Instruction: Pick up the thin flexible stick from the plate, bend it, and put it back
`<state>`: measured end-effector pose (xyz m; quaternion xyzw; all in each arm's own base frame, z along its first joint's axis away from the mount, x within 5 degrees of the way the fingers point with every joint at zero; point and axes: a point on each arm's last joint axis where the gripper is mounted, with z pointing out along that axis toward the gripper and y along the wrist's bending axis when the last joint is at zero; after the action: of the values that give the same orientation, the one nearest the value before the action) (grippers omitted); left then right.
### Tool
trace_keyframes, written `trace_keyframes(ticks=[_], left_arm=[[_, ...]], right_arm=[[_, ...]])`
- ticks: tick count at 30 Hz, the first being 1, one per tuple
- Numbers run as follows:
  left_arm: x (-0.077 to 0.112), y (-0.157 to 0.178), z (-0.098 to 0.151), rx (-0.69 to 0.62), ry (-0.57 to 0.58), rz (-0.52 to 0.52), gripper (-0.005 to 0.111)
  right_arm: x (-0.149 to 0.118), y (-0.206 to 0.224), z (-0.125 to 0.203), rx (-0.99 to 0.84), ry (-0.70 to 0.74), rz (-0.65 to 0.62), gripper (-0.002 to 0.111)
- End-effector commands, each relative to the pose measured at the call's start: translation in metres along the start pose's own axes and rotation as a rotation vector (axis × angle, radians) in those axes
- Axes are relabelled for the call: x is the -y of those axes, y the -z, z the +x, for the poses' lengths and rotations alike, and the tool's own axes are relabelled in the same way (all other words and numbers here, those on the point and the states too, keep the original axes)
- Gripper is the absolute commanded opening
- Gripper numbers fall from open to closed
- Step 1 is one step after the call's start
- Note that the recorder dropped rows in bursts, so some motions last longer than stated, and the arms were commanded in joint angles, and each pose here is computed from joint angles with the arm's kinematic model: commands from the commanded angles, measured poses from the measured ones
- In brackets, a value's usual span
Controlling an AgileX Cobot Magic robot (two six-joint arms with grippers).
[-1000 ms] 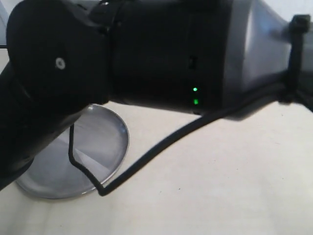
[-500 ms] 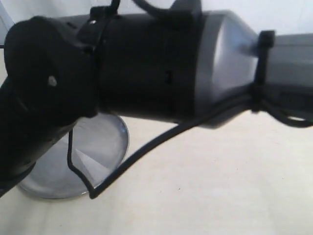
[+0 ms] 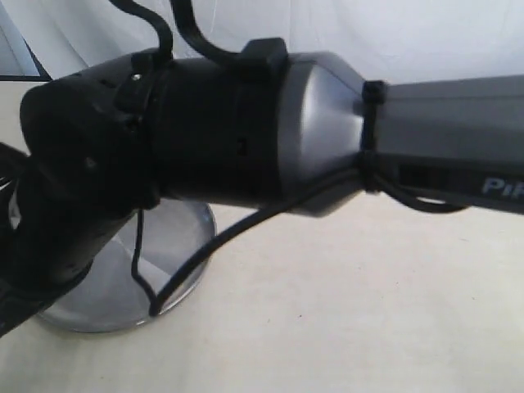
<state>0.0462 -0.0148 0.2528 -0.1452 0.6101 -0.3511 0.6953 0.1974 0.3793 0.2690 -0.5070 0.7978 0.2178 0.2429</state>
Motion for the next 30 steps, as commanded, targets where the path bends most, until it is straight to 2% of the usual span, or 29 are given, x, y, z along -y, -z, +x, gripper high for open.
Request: trace_keyframes(ticks=[1, 5, 9, 17, 25, 27, 30], left_arm=[[-0.001, 0.0, 0.001, -0.002, -0.065, -0.007, 0.052], [-0.001, 0.0, 0.001, -0.004, -0.083, -0.006, 0.052], [-0.001, 0.0, 0.001, -0.007, -0.102, -0.006, 0.052], [-0.002, 0.0, 0.002, -0.014, -0.2, -0.011, 0.052], [-0.003, 0.0, 0.002, -0.013, -0.224, -0.019, 0.052], [-0.003, 0.0, 0.002, -0.013, -0.224, -0.019, 0.052], [-0.003, 0.0, 0.002, -0.012, -0.224, -0.021, 0.052]], right_arm=[[0.052, -0.014, 0.012, -0.064, -0.109, 0.168, 0.0], [0.091, -0.035, 0.032, -0.164, -0.194, 0.203, 0.0], [0.112, -0.057, 0.049, -0.225, -0.227, 0.216, 0.0], [0.119, -0.087, 0.068, -0.299, -0.218, 0.224, 0.0], [0.122, -0.099, 0.075, -0.315, -0.213, 0.227, 0.0], [0.122, -0.099, 0.075, -0.313, -0.213, 0.227, 0.003], [0.122, -0.099, 0.074, -0.301, -0.211, 0.229, 0.02]])
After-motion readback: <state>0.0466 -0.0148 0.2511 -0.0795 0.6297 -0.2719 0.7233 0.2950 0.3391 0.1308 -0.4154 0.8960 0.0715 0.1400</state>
